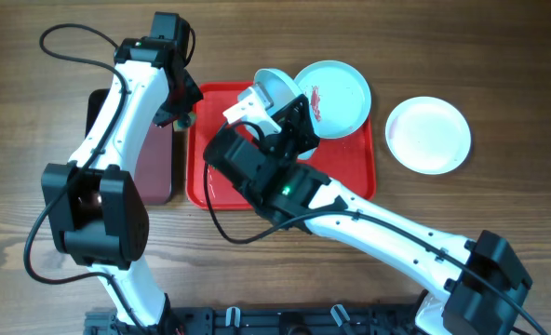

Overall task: Clean dirty plates on tray and stack at the side
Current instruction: 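Lift the blue plate with the right gripper and carry it right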

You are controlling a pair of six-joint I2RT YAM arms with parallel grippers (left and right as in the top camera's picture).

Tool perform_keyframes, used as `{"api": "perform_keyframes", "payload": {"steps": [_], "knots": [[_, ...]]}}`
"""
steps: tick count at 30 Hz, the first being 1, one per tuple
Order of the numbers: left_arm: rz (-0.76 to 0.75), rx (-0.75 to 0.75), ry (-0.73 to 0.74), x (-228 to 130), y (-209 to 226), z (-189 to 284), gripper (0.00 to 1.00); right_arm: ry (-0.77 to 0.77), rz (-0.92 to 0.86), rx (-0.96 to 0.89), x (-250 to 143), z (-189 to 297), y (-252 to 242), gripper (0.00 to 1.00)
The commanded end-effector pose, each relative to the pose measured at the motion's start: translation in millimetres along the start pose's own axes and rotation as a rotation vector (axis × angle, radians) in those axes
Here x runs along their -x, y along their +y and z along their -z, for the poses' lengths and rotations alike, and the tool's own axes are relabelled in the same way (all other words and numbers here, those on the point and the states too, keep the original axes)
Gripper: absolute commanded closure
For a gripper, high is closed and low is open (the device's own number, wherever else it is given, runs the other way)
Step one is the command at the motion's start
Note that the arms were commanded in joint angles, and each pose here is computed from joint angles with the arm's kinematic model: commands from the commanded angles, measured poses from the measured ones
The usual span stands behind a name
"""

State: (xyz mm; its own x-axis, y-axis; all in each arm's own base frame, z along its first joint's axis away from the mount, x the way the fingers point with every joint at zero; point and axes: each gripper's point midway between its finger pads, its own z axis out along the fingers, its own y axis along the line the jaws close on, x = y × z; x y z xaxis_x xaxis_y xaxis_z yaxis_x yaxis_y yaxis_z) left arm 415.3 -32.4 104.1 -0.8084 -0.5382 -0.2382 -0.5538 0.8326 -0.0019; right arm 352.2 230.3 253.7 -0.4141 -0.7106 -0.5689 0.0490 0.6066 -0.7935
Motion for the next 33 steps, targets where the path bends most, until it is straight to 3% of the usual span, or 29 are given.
{"api": "perform_keyframes", "payload": {"steps": [1,4,8,12,15,19,24,33], "knots": [[-0.020,-0.004,0.010,-3.4,-1.6,-2.1,0.96,-0.013,-0.068,0.094,2.4,3.1,11.4,0.96],[-0.020,-0.010,0.019,-5.0,-2.6,-2.1,0.96,-0.017,-0.094,0.100,2.6,7.4,13.8,0.96],[-0.020,-0.014,0.020,-5.2,-3.4,-2.1,0.96,0.022,-0.022,0.345,-14.1,19.0,56.5,0.96],[-0.020,-0.014,0.021,-5.3,-3.4,-2.1,0.96,0.175,-0.181,0.524,-40.1,15.5,78.1,0.96],[-0.021,-0.013,0.023,-5.7,-3.0,-2.1,0.96,0.267,-0.305,0.761,-45.1,12.8,89.5,0.96],[-0.020,-0.013,0.023,-5.7,-3.0,-2.1,0.96,0.315,-0.501,0.897,-46.7,-12.1,54.1,0.96],[-0.020,-0.013,0.023,-5.7,-3.0,-2.1,0.96,0.383,-0.751,0.869,-81.0,-63.3,-20.8,0.96],[-0.020,-0.013,0.023,-5.7,-3.0,-2.1,0.96,0.744,-1.050,0.551,-236.6,-136.8,-102.0,0.96]]}}
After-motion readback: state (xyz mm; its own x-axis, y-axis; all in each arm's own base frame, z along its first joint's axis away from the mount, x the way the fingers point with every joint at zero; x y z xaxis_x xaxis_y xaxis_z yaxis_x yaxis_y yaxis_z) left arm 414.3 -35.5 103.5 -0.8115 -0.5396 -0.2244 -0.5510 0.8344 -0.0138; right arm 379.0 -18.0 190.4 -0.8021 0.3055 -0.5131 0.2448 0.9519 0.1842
